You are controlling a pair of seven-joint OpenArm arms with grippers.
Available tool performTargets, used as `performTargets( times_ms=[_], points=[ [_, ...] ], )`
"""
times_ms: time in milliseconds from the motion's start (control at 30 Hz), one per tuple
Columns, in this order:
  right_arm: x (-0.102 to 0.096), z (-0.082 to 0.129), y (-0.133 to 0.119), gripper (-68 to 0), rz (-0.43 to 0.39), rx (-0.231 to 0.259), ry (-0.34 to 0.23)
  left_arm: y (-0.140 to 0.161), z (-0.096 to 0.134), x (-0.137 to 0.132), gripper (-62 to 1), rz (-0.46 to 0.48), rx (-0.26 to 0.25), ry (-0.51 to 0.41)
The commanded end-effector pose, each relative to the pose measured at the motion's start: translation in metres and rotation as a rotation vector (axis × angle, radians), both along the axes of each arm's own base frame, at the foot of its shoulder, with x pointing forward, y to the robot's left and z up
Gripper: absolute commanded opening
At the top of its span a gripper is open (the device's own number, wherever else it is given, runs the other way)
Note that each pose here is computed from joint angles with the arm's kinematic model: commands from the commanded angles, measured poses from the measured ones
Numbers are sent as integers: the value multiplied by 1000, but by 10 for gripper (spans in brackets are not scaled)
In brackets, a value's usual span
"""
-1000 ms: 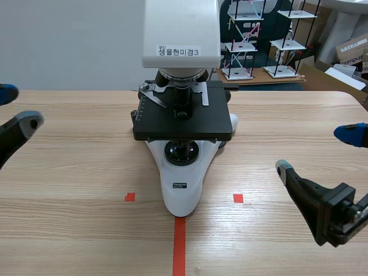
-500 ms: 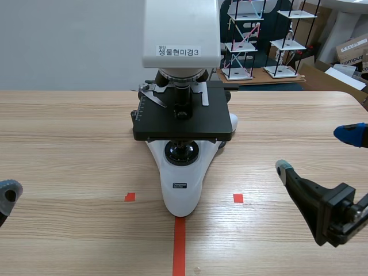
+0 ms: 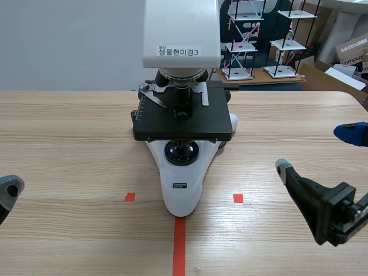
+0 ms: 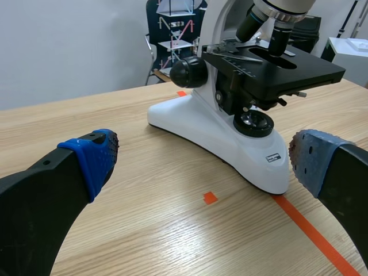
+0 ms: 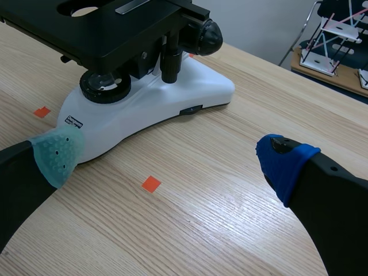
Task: Return to the home posture
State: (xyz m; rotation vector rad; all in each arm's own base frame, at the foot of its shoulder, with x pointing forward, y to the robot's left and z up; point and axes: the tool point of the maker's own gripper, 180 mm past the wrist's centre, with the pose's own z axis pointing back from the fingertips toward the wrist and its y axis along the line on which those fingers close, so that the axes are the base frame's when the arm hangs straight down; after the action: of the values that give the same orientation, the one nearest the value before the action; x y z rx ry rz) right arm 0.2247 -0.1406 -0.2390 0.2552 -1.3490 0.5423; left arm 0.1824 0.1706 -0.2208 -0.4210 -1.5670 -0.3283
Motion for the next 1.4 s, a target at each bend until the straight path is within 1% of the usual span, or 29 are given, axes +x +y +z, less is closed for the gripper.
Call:
performTargets(
  times_ms=[0, 300, 333, 400, 467, 600, 667, 767, 1367],
  points=[
    [1, 7, 1, -4, 8, 6, -21, -2, 8, 1, 14, -3, -20, -27],
    [1, 7, 1, -4, 8, 6, -21, -3, 8, 1, 14, -4, -18, -28],
    [1, 7, 1, -4, 8, 6, -21, -4, 8, 1, 14, -13, -6, -30],
    [1, 8, 1, -4, 8, 6, -21, -11, 5, 0, 14, -49, 46, -34],
    [1, 8, 1, -4, 8, 7, -21, -14, 2, 0, 14, -68, 86, -40],
    [1, 8, 1, -4, 8, 7, -22, -9, 3, 6, 14, -33, 139, -66],
    [1, 8, 1, -4, 8, 7, -22, -11, -1, 6, 14, -46, 174, -64],
    [1, 8, 1, -4, 8, 7, -22, -10, -4, 6, 14, -44, 181, -49],
    [1, 8, 1, -4, 8, 7, -21, -10, -4, 6, 14, -44, 181, -49]
  ],
)
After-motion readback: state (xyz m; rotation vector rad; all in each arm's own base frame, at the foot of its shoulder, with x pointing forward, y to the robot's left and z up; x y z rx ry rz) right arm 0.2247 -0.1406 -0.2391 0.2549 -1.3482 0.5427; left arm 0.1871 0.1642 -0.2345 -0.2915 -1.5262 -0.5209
